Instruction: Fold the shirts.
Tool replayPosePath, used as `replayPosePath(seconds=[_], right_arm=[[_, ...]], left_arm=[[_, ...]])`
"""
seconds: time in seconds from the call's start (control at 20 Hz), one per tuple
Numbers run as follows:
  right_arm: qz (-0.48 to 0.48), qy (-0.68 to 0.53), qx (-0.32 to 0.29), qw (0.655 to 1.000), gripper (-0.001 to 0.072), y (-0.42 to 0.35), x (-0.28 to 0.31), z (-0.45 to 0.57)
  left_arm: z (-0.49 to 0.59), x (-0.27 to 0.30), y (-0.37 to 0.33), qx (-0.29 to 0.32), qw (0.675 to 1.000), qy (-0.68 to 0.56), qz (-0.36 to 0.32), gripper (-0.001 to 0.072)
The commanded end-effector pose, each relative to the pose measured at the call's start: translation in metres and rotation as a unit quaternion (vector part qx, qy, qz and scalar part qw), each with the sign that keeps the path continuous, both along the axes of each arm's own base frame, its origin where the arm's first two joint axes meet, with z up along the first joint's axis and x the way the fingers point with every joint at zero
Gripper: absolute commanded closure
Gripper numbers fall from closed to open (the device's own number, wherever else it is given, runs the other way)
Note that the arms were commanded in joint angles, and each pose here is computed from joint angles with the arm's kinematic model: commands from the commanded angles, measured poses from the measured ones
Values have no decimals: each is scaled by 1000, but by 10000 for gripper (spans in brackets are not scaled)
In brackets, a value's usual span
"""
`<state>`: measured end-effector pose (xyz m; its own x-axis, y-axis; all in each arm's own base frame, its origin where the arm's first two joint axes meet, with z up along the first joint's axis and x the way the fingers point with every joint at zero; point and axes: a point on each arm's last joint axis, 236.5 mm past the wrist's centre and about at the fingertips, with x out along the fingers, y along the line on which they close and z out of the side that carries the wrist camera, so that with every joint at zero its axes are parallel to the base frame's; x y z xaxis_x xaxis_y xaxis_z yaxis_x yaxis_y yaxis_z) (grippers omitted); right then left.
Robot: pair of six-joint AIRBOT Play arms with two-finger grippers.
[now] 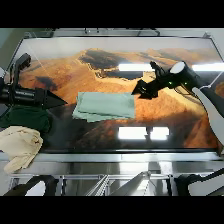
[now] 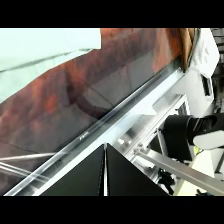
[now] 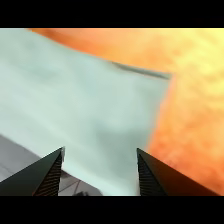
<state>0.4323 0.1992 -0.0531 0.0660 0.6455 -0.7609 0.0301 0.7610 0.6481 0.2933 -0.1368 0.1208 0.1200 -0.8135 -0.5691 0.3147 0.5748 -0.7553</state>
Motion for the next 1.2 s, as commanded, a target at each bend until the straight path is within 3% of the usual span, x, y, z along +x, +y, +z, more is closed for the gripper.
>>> replayPosePath(seconds=[0.0, 0.3, 0.7, 0.75, 0.8, 0.9, 1.15], right_arm=[[-61, 48, 24, 997, 189, -21, -24, -41], [-91, 34, 165, 981, 189, 32, -19, -39], [-99, 44, 245, 964, 189, 85, -19, -34], [-94, 45, 255, 961, 150, 82, -19, -29], [-89, 48, 269, 958, 7, 76, -20, -22], [-90, 48, 286, 953, 8, 57, -16, -10], [-101, 44, 252, 961, 8, 42, -12, -22]], left_arm=[[2, -2, -1, -4, 1000, 1, -2, 687], [2, -1, -1, -4, 1000, 0, -1, 687], [2, -2, -1, -5, 1000, 6, 0, 687], [2, -4, -1, -6, 1000, 8, -3, 687], [2, -6, -2, -6, 1000, 11, -6, 686], [2, -7, -2, -6, 1000, 13, -9, 687], [2, -7, -2, -6, 1000, 11, -8, 687]])
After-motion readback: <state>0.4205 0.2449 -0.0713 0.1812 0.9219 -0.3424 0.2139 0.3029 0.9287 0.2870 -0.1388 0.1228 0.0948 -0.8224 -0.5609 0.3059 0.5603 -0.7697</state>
